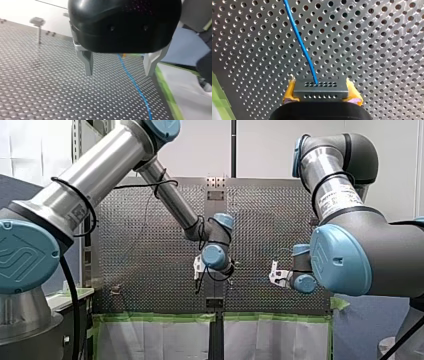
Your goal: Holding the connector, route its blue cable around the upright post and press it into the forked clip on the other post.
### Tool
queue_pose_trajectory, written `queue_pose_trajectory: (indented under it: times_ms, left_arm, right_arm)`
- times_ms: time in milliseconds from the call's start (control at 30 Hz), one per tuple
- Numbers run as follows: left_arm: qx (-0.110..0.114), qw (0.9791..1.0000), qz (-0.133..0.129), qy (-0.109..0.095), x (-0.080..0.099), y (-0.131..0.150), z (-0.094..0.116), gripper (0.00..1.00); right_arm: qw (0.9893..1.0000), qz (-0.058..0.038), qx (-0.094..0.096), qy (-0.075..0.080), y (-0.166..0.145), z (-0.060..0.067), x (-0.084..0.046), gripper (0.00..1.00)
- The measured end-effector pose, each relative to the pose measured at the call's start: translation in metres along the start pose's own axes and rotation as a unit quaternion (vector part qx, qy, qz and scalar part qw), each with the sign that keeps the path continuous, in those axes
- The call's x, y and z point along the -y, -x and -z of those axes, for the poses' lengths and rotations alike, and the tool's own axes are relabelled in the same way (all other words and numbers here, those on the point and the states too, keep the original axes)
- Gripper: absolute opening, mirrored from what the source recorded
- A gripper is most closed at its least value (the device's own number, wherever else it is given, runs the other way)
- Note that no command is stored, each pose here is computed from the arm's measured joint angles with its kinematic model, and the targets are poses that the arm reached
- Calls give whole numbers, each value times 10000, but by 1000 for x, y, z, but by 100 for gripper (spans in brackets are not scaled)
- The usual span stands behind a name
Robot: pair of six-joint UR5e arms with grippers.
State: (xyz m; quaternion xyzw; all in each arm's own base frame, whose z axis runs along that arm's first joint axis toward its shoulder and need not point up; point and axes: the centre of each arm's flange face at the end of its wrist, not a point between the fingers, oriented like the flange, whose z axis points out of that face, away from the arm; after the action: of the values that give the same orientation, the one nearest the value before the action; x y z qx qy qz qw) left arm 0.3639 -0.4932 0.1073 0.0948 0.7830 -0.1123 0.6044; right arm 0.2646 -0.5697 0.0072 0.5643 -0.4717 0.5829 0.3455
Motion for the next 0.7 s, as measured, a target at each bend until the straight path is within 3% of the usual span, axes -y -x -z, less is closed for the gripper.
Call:
queue_pose_trajectory:
  times_ms: [233,433,700]
  left_arm:
    - [266,9989,388,80,-5,14,17,100]
    - [495,9970,592,93,-10,26,32,100]
    - [788,9926,918,69,-20,42,49,100]
  right_arm:
    - [9999,-93,28,-83,1,0,1,0]
    - [9998,-109,96,-137,2,2,2,0]
    - [9998,-109,91,-139,1,1,2,0]
